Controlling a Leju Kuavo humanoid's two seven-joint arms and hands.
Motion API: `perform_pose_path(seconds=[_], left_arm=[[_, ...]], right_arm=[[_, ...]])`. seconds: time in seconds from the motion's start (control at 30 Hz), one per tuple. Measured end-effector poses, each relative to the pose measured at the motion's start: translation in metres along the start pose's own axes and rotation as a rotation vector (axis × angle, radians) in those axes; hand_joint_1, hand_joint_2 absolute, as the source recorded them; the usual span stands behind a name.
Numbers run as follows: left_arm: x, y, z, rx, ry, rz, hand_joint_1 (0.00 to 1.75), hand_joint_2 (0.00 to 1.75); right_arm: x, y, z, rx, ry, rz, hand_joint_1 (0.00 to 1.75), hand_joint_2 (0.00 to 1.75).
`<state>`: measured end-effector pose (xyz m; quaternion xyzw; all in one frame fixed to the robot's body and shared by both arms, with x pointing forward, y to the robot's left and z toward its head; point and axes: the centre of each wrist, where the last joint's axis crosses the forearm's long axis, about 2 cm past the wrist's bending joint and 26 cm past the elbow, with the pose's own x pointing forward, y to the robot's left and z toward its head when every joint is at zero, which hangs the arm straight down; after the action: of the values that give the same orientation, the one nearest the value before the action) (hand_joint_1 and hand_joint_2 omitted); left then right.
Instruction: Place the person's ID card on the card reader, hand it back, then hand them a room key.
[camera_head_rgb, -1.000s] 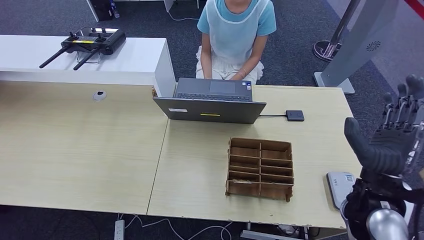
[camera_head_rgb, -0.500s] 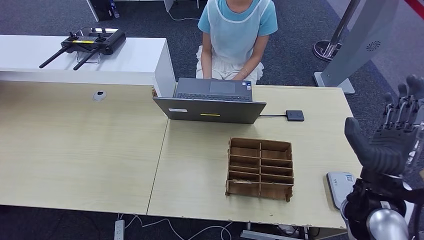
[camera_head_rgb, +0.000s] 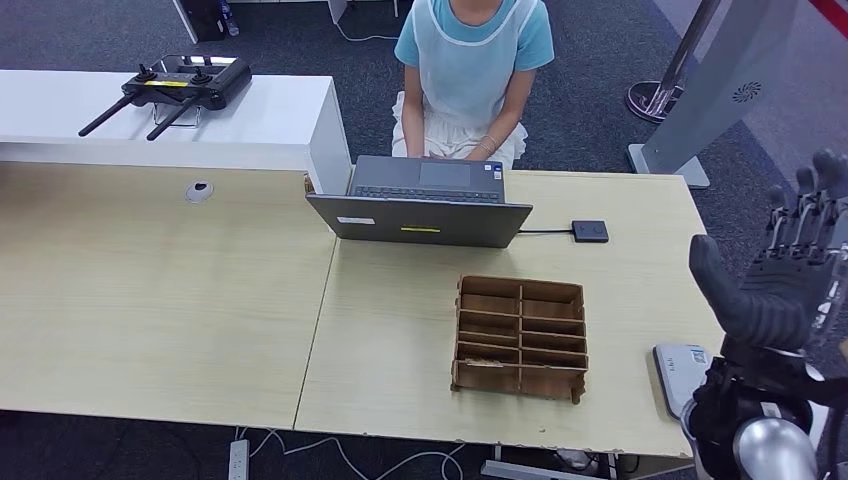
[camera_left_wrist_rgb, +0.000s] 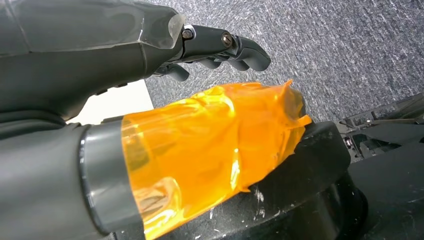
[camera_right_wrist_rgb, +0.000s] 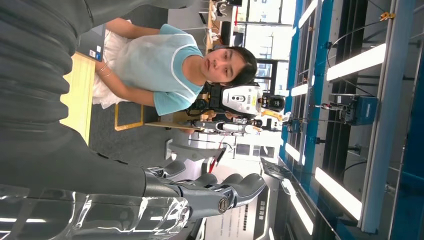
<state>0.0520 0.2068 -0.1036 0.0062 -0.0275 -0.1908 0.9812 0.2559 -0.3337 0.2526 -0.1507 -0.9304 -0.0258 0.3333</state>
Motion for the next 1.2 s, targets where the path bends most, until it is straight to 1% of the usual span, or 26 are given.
perform_pose_path(seconds=[0.33,0.4,0.43,0.47,0.5,0.57,0.6,0.67,0.8,1.0,1.2], left_arm=[[0.0,0.0,0.0,0.0,0.0,0.0,0.0,0.0],[0.0,0.0,0.0,0.007,0.0,0.006,0.0,0.0],[0.001,0.0,0.0,0.013,0.001,0.012,0.0,0.0],[0.001,-0.001,0.0,0.019,0.002,0.019,0.0,0.0],[0.0,-0.002,0.0,0.023,0.004,0.026,0.0,0.0],[-0.001,-0.004,0.0,0.024,0.008,0.033,0.0,0.0],[-0.001,-0.004,0.0,0.024,0.008,0.035,0.0,0.0],[0.0,-0.004,0.001,0.025,0.007,0.037,0.0,0.0],[0.0,-0.004,0.001,0.025,0.006,0.039,0.0,0.0],[0.0,-0.004,0.001,0.024,0.006,0.041,0.0,0.0],[0.0,-0.004,0.001,0.023,0.005,0.042,0.0,0.0]], right_arm=[[0.0,0.0,0.0,0.0,0.0,0.0,0.0,1.75],[0.0,0.001,0.004,0.014,0.035,-0.039,0.0,1.75],[0.0,0.004,0.013,0.038,0.077,-0.109,0.0,1.75],[0.002,0.008,0.03,0.08,0.125,-0.218,0.0,1.75],[0.005,0.015,0.054,0.132,0.164,-0.359,0.0,1.75],[0.018,0.032,0.1,0.221,0.176,-0.631,0.0,1.75],[0.024,0.039,0.114,0.243,0.176,-0.723,0.0,1.75],[0.032,0.047,0.128,0.231,0.204,-0.797,0.0,1.75],[0.038,0.053,0.136,0.18,0.273,-0.813,0.0,1.75],[0.041,0.056,0.139,0.174,0.295,-0.821,0.0,1.75],[0.042,0.056,0.141,0.174,0.3,-0.797,0.0,1.75]])
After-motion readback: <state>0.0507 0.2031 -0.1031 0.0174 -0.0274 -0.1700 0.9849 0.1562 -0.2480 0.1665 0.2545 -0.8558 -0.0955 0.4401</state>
